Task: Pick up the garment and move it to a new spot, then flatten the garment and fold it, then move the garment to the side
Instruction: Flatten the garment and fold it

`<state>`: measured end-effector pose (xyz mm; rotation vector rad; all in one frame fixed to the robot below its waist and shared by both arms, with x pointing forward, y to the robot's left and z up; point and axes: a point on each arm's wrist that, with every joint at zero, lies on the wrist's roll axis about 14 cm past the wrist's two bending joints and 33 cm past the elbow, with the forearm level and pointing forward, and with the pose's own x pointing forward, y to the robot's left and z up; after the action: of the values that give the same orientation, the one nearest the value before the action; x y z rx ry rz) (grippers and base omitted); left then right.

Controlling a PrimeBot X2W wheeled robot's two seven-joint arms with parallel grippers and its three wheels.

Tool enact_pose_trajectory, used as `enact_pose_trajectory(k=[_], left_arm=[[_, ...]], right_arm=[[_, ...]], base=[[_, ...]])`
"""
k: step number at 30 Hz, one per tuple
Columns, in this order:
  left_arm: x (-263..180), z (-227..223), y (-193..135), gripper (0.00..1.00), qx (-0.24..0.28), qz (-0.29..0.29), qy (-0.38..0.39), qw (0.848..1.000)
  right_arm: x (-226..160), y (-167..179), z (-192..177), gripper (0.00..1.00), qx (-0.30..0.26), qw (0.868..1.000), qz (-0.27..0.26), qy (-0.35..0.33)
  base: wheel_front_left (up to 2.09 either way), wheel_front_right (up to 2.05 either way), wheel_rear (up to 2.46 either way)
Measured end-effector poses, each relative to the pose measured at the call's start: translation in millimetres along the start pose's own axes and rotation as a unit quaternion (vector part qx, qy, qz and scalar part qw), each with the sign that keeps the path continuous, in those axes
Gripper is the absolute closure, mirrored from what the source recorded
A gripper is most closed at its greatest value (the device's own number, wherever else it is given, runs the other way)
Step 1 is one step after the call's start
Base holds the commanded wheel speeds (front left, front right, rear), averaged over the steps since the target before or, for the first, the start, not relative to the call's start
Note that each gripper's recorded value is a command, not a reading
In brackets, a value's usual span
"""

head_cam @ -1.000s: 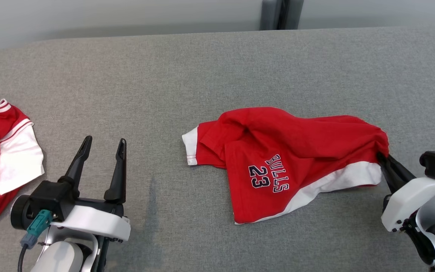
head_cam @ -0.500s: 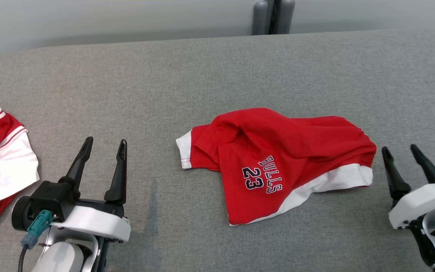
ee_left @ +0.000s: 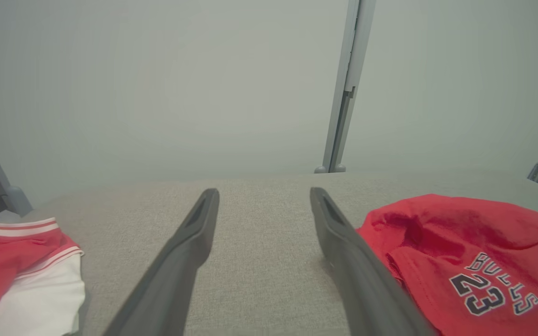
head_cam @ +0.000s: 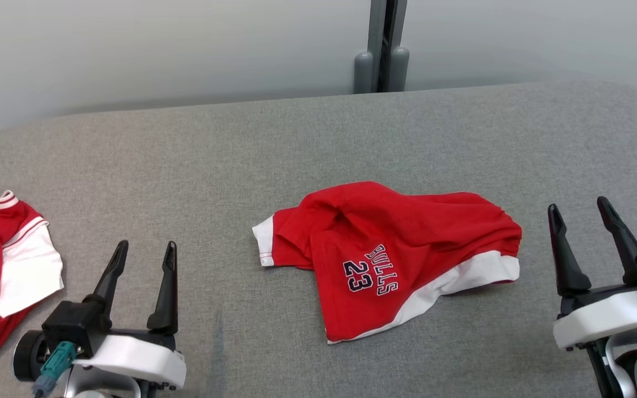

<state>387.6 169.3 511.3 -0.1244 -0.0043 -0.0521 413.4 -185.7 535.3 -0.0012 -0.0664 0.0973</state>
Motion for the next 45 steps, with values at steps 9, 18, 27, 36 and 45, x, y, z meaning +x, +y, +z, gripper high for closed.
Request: enact_pose_trajectory(k=[9, 18, 27, 36, 45], left_arm=[[-20, 4, -1, 0.0, -0.002, 0.007, 0.002, 1.0], [-21, 9, -3, 0.0, -0.003, 0.007, -0.001, 1.0], [-3, -8, -78, 0.0, -0.039, -0.13, 0.057, 0.989], [-25, -113, -149, 0.0, -0.081, -0.236, 0.271, 0.93], [-23, -150, -164, 0.93, -0.122, -0.251, 0.326, 0.903]], right_arm=[[-20, 13, 11, 0.0, 0.013, 1.0, 0.009, -0.006], [-20, 18, 11, 0.0, 0.023, 1.0, 0.012, -0.004], [-19, 16, 1, 0.0, 0.028, 1.0, 0.007, 0.013], [-26, -1, -16, 0.0, 0.035, 0.998, -0.023, 0.037], [-35, -26, -29, 0.0, 0.033, 0.996, -0.064, 0.054]], base=[[0.0, 0.0, 0.0], [0.0, 0.0, 0.0], [0.0, 0.0, 0.0], [0.0, 0.0, 0.0], [0.0, 0.0, 0.0]])
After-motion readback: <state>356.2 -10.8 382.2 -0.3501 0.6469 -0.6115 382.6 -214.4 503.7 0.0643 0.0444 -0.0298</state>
